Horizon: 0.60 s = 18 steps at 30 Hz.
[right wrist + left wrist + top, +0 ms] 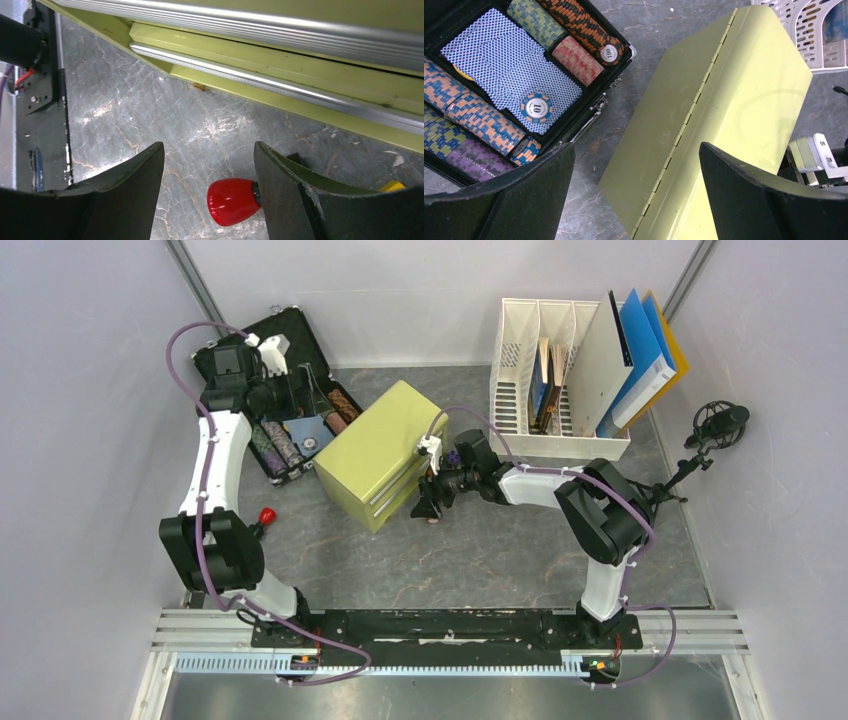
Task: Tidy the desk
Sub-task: Open the drawer in the storage box.
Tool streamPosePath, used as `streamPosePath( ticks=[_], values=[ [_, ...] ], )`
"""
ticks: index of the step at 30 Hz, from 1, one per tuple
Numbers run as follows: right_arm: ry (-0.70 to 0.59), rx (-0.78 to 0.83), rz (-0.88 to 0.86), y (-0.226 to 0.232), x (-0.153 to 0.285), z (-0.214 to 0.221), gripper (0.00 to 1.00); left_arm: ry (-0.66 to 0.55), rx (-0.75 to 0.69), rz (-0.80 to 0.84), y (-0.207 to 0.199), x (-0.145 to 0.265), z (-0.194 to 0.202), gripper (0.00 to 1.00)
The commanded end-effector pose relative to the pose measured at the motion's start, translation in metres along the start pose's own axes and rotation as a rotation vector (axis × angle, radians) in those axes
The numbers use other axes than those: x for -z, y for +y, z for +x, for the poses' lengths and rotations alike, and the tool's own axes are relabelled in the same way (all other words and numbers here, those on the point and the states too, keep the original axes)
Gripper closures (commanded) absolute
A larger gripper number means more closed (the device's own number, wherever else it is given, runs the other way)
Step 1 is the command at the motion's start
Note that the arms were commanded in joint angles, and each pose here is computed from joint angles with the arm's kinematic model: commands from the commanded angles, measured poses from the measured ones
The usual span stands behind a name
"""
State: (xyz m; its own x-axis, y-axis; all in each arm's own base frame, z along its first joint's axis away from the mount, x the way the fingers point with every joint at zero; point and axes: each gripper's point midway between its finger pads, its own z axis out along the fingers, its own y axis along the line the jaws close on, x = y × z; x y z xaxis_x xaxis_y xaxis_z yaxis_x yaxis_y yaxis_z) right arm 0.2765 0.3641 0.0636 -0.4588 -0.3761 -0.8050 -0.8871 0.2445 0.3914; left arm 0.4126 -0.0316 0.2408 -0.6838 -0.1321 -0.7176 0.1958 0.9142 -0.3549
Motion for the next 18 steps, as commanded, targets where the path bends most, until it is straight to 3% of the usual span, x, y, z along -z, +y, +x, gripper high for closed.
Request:
streamPosePath(
  ticks=[1, 18],
  values=[
    [0.082, -0.005, 0.083, -0.017, 0.001, 0.021, 0.28, -0.064, -0.005, 0.015, -0.008, 0.004, -0.022, 0.0],
    [0.354, 0.203, 0.333, -0.048, 0.057, 0.057, 0.29, -0.037, -0.014, 0.027, -0.013, -0.01, -0.018, 0.0]
  ],
)
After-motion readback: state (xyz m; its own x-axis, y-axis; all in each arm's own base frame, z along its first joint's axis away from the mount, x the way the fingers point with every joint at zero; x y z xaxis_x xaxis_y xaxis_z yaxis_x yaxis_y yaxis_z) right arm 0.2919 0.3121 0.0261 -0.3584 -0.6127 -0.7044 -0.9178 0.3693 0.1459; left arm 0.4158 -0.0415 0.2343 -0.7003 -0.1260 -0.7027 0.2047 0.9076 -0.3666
